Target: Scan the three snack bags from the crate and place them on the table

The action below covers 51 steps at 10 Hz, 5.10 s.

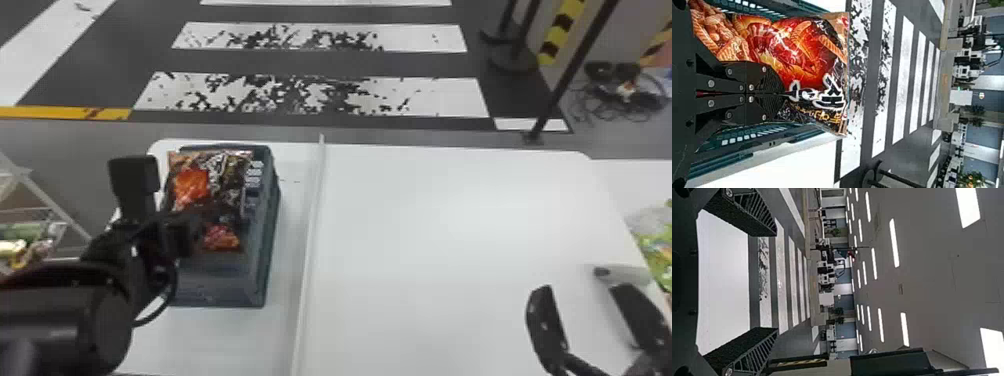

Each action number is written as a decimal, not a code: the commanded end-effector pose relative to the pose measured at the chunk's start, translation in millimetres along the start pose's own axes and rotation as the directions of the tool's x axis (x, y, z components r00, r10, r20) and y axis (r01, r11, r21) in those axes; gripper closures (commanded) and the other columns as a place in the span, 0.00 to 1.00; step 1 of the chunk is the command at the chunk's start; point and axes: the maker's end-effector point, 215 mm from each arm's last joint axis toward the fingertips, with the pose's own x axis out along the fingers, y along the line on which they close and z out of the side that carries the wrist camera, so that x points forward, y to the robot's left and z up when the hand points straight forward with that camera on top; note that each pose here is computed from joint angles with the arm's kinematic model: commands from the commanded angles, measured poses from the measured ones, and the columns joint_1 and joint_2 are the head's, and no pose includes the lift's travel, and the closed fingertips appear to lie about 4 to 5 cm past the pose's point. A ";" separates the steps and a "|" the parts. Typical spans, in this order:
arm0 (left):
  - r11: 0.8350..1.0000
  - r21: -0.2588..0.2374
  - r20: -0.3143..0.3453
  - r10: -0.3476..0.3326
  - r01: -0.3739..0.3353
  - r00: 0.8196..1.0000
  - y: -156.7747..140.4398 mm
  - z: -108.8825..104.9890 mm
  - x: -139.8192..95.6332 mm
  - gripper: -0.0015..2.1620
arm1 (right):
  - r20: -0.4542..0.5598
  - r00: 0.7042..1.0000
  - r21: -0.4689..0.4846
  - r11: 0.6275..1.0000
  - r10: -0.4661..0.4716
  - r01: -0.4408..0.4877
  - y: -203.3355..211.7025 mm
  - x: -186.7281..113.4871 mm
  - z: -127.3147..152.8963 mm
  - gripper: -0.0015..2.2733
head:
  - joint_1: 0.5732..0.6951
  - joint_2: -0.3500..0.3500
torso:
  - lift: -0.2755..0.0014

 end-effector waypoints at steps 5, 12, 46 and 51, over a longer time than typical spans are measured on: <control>0.998 0.068 0.186 -0.001 -0.012 0.983 -20.2 61.5 -52.3 0.98 | 0.026 1.000 0.000 1.000 -0.005 0.005 -2.8 0.2 6.1 0.03 | 1.00 0.52 | 0.86; 0.959 0.203 0.197 -0.238 0.198 0.951 -165.8 73.1 -52.9 0.98 | 0.067 0.997 -0.012 0.999 -0.047 0.048 -28.5 10.6 27.3 0.03 | 1.00 0.28 | 0.86; 0.979 0.091 0.346 -0.203 0.183 0.916 -134.2 -34.3 -83.8 0.03 | -0.319 0.933 0.133 0.982 0.169 -0.132 1.1 20.3 -47.3 0.04 | 1.00 0.10 | 0.86; 0.985 0.065 0.385 -0.171 0.158 0.907 -96.9 -34.9 -119.2 0.03 | -0.446 0.842 0.114 0.953 0.303 -0.282 82.8 -17.0 -115.5 0.04 | 1.00 0.46 | 0.86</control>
